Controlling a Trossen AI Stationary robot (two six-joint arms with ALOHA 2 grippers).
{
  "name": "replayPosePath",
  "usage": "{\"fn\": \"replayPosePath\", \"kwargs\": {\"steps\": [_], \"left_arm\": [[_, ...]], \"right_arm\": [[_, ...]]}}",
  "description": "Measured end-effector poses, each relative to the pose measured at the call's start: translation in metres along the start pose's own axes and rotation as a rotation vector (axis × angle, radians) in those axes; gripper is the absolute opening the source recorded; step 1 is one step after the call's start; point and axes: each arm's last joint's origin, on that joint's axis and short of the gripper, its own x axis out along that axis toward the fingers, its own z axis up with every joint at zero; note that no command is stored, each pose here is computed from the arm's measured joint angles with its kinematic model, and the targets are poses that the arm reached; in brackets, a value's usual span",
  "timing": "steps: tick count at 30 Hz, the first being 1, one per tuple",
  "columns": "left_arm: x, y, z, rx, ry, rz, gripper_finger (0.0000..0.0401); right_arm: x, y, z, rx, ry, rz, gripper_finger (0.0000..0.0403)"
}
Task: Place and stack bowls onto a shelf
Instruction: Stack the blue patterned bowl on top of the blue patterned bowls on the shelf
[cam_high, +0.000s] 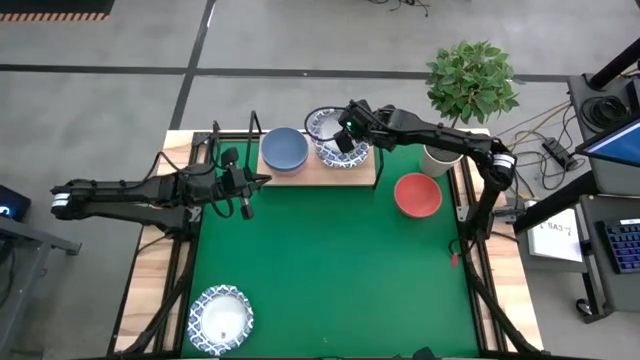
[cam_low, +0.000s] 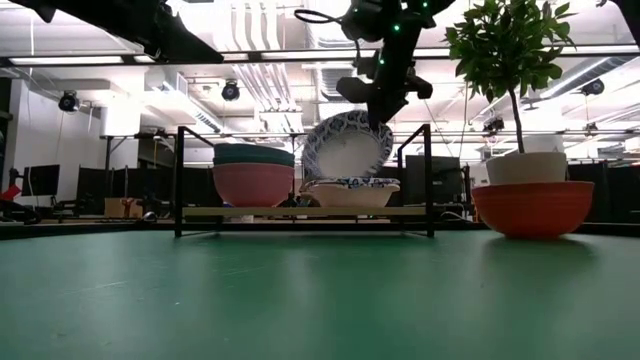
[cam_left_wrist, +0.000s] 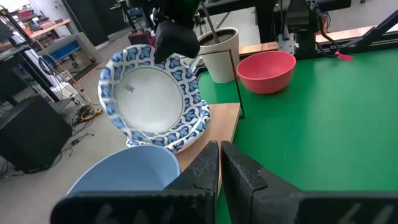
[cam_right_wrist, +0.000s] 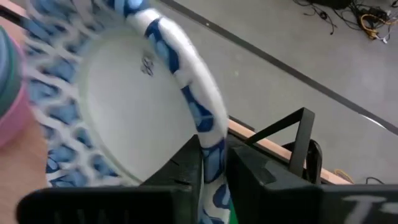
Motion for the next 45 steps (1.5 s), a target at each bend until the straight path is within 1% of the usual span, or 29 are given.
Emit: {"fn": "replayPosePath", "kwargs": {"steps": [9,13,16,19,21,25,29,30,35,37,41,43,45], "left_arm": [[0.000,0.000,0.000,0.001,0.001,0.000,0.0000],[0.000,0.000,0.000,0.001,0.001,0.000,0.0000],[0.000,0.000,0.000,0.001,0.001,0.000,0.0000],[0.000,0.000,0.000,0.001,0.001,0.000,0.0000],[0.000,0.000,0.000,0.001,0.001,0.000,0.0000],[0.000,0.000,0.000,0.001,0.000,0.000,0.0000],[0.000,0.000,0.000,0.005,0.000,0.000,0.0000],[0.000,0.000,0.000,0.007,0.000,0.000,0.0000],[0.000,0.000,0.000,0.015,0.000,0.000,0.0000],[0.000,0.000,0.000,0.015,0.001,0.000,0.0000],[0.000,0.000,0.000,0.017,0.004,0.000,0.0000],[0.000,0.000,0.000,0.017,0.004,0.000,0.0000],[0.000,0.000,0.000,0.017,0.004,0.000,0.0000]], "right_arm": [[0.001,-0.003,0.001,-0.013,0.001,-0.007,0.0127],[-0.004,-0.005,0.004,-0.026,-0.012,-0.001,0.0148],[-0.008,-0.007,0.005,-0.030,-0.020,0.004,0.0152],[-0.009,-0.008,0.005,-0.047,-0.023,0.005,0.0143],[-0.009,-0.007,0.006,-0.046,-0.028,0.015,0.0128],[-0.003,0.000,0.010,-0.055,-0.077,0.035,0.0078],[0.011,0.012,0.016,-0.083,-0.142,0.056,0.0023],[0.016,0.015,0.017,-0.090,-0.161,0.060,0.0016],[0.046,0.031,0.016,-0.158,-0.204,0.046,0.0013],[0.058,0.036,0.014,-0.190,-0.213,-0.005,0.0013],[0.074,0.038,0.009,-0.279,-0.207,-0.170,0.0013],[0.081,0.038,0.006,-0.307,-0.191,-0.200,0.0013],[0.088,0.039,0.003,-0.315,-0.176,-0.203,0.0013]]}}
